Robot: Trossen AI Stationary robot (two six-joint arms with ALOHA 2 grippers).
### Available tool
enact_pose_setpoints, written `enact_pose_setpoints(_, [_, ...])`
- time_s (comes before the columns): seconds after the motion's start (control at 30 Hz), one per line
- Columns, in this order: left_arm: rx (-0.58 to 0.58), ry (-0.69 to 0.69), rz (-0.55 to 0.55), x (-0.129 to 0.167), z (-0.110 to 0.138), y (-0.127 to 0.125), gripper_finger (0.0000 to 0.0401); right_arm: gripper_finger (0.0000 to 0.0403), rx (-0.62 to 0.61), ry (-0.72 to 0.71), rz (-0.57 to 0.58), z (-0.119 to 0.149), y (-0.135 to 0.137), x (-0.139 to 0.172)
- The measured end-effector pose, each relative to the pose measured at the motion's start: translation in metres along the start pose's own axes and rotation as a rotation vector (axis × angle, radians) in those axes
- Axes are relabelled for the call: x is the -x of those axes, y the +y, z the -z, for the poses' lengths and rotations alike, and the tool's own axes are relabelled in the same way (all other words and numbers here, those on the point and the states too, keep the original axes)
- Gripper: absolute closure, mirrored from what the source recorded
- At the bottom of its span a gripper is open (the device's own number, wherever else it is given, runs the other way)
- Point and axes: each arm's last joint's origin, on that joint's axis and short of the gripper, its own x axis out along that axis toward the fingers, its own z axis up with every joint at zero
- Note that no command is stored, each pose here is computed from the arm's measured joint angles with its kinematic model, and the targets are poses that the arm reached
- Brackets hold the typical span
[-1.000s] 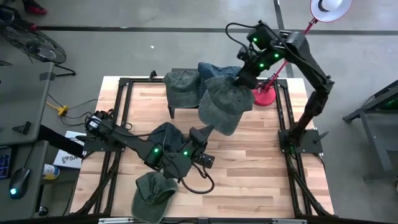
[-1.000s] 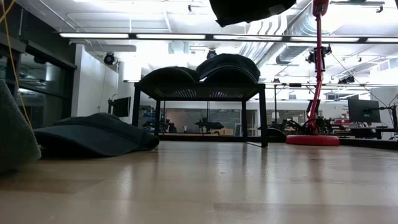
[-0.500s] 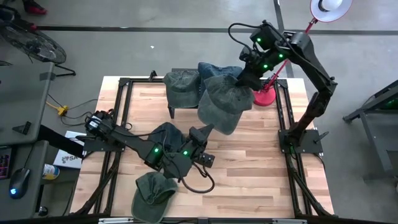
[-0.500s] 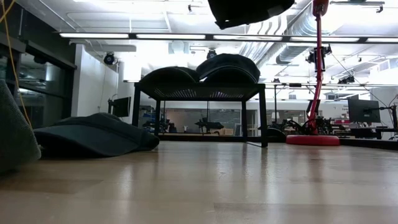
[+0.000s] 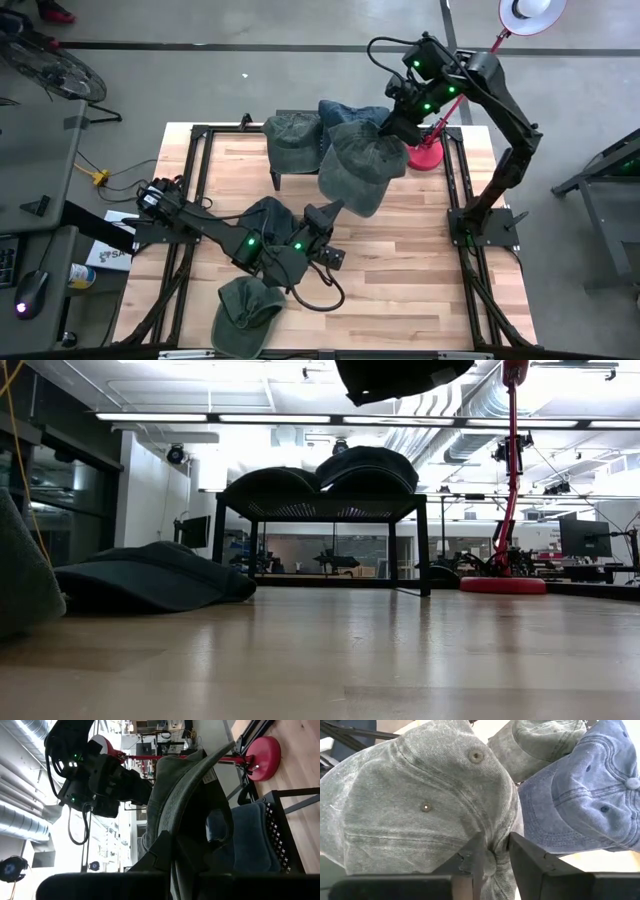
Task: Pick & Place hat
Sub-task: Stack the top dark green cap on top of the other dark green cap on the shelf
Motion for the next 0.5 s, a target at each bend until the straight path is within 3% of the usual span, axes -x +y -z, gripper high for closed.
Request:
enact_pose_setpoints(0.17, [0.003,0.000,0.000,0.0000,0.0000,0.0001,0.0401,0.0344,0.009,0.000,0.001,0.0000,0.0000,0.0000])
enact_pose_setpoints(0.33, [0.011,-0.001,-0.002,0.0000,-0.0001,0.0007,0.0401,0.0393,0.014,0.000,0.000,0.0000,0.0000,0.0000])
enact_pose_setpoints(0.5, [0.022,-0.001,-0.004,0.0000,-0.0003,0.0015,0.0401,0.0397,0.009,0.000,0.001,0.0000,0.0000,0.0000])
